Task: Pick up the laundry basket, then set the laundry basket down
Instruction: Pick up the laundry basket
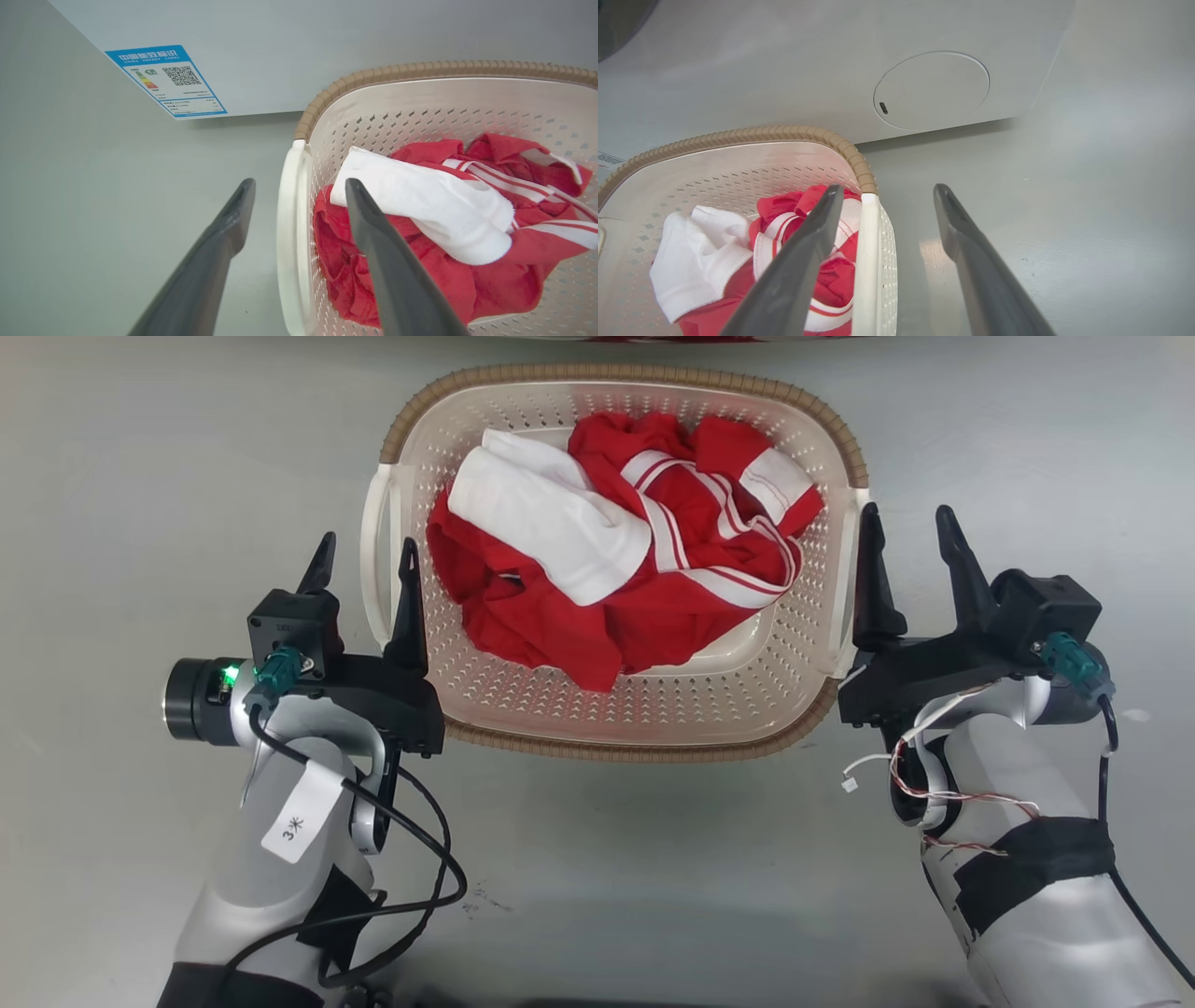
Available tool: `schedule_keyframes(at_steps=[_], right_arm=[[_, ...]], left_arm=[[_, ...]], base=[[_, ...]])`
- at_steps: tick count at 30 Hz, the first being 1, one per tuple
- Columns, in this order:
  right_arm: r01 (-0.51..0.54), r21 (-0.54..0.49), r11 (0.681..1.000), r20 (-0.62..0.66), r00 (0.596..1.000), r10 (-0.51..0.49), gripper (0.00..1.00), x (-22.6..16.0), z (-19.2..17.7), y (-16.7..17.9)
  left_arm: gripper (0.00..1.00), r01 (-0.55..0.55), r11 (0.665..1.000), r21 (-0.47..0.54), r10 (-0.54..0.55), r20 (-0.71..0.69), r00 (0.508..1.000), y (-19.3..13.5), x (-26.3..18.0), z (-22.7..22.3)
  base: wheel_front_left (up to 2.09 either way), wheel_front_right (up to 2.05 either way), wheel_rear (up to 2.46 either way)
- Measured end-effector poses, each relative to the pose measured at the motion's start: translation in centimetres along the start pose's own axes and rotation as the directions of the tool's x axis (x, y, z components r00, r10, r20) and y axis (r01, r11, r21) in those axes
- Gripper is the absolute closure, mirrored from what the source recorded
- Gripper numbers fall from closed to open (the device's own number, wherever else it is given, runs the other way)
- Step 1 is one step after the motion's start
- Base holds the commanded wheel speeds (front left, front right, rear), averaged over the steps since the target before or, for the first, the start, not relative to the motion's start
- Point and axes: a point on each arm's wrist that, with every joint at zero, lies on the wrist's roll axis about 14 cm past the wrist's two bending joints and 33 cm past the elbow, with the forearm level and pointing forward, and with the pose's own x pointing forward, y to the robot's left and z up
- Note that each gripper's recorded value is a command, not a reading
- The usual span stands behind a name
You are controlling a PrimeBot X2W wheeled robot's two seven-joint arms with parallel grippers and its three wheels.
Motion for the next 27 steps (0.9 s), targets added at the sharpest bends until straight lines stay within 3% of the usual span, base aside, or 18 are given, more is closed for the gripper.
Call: schedule_keyframes(at_steps=[19,27], right_arm=[[-0.024,0.006,1.000,-0.158,0.987,0.025,0.00,0.7,-6.1,0.4],[-0.036,0.019,0.999,-0.172,0.984,0.038,0.00,1.1,-6.4,1.0]], left_arm=[[0.00,0.000,1.000,0.008,0.001,-0.156,0.988,0.7,1.3,-5.0],[0.00,-0.004,1.000,-0.012,0.002,-0.197,0.980,0.9,1.1,-6.1]], base=[[0.00,0.00,0.00],[0.00,0.00,0.00]])
